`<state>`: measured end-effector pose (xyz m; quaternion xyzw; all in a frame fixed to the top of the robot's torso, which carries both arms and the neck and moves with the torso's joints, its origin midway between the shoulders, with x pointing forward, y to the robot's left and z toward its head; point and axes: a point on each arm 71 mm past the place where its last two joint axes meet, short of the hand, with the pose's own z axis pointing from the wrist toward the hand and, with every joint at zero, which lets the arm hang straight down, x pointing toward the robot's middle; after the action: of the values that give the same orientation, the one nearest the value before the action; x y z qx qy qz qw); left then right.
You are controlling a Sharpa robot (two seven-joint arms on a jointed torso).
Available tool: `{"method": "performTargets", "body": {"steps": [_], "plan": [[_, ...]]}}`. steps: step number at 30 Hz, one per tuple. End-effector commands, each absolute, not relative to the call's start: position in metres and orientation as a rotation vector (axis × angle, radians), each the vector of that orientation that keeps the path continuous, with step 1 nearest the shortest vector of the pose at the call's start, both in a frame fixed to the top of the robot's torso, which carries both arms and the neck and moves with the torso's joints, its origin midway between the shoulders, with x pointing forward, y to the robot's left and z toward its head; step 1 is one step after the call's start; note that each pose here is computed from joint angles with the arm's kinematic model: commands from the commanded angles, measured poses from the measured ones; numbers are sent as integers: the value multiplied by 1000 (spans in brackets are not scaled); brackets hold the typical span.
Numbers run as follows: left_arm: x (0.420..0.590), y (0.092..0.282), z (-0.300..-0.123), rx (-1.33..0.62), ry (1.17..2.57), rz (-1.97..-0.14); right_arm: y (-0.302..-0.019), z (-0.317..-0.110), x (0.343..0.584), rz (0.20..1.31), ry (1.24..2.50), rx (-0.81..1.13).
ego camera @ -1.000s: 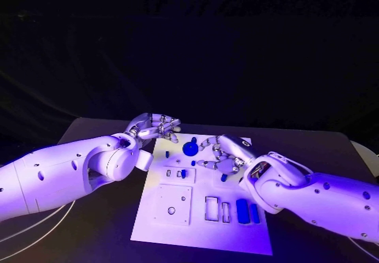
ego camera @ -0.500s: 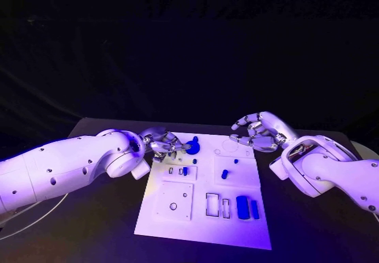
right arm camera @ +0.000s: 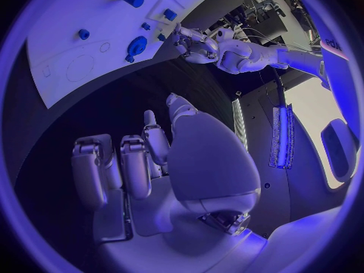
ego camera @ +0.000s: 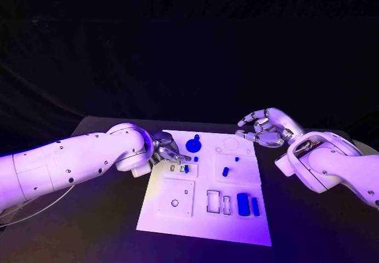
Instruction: Assemble the parts on the task board
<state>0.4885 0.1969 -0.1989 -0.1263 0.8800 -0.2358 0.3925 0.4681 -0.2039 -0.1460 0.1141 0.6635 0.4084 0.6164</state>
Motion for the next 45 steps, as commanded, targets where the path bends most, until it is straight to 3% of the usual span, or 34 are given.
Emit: {"method": "performTargets", "body": {"steps": [1, 17, 45], "plan": [[489, 196, -201, -262, 2278, -481, -204, -147, 469, 930, 1551, 259], [491, 178, -206, -217, 2312, -470, -202, -148, 471, 920, 1557, 255], [492, 169, -208, -202, 2324, -485, -200, -150, 471, 917, 1567, 260]]}}
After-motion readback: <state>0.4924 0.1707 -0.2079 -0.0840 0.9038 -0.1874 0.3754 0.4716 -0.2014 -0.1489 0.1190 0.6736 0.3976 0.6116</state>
